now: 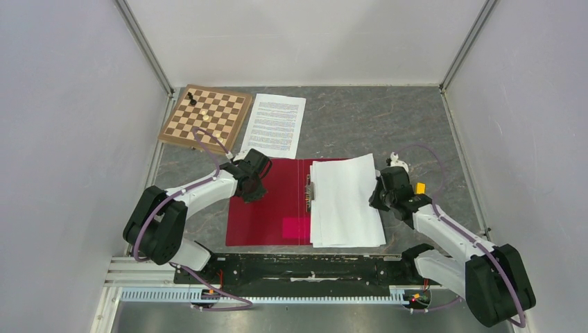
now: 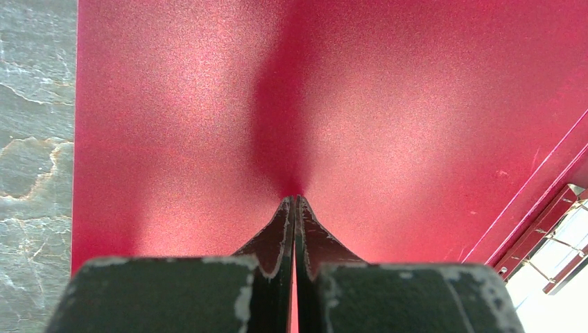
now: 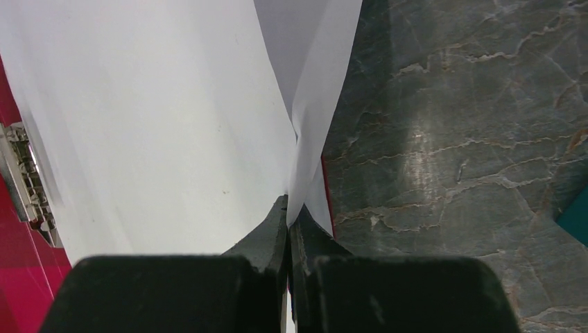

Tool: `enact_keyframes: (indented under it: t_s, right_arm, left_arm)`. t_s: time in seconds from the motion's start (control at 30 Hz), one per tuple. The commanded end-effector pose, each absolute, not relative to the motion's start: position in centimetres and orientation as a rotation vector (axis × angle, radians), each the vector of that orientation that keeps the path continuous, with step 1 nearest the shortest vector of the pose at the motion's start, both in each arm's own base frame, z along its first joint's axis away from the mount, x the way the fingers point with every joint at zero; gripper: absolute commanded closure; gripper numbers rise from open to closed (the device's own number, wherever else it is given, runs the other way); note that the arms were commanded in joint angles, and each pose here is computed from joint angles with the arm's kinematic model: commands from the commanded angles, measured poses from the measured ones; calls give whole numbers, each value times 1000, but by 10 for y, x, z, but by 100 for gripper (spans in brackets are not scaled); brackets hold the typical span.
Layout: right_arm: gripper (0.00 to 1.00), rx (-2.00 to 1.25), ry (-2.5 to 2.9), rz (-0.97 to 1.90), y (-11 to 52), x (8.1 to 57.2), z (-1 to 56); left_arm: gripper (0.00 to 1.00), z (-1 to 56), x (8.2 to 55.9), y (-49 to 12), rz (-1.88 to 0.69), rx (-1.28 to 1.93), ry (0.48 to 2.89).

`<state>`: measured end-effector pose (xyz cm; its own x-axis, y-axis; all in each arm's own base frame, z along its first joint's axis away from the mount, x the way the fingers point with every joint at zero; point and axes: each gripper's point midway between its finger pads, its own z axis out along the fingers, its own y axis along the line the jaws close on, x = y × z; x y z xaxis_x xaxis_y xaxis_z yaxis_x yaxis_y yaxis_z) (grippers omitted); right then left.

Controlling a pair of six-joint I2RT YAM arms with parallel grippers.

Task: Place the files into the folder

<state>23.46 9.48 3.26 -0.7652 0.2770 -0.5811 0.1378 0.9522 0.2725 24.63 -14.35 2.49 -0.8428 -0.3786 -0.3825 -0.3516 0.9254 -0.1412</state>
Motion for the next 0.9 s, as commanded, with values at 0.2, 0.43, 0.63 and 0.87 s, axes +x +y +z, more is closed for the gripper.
enact_keyframes:
  t_s: [0.2,0.43,0.63,0.87]
  right_arm:
    - [100,311,2417,387,103,243,34]
    - [100,288,2412,413,114,243,36]
    - [100,271,2418,444,132,240,34]
    - [98,242,2411,388,126,244,38]
  left_arm:
    - [98,30,252,-146,-99,-558,2650]
    - [98,29,253,-147,-105,-560,2654]
    - [98,29,252,-149,-108,-557,2658]
    - [98,29,251,-150,-110,-552,2659]
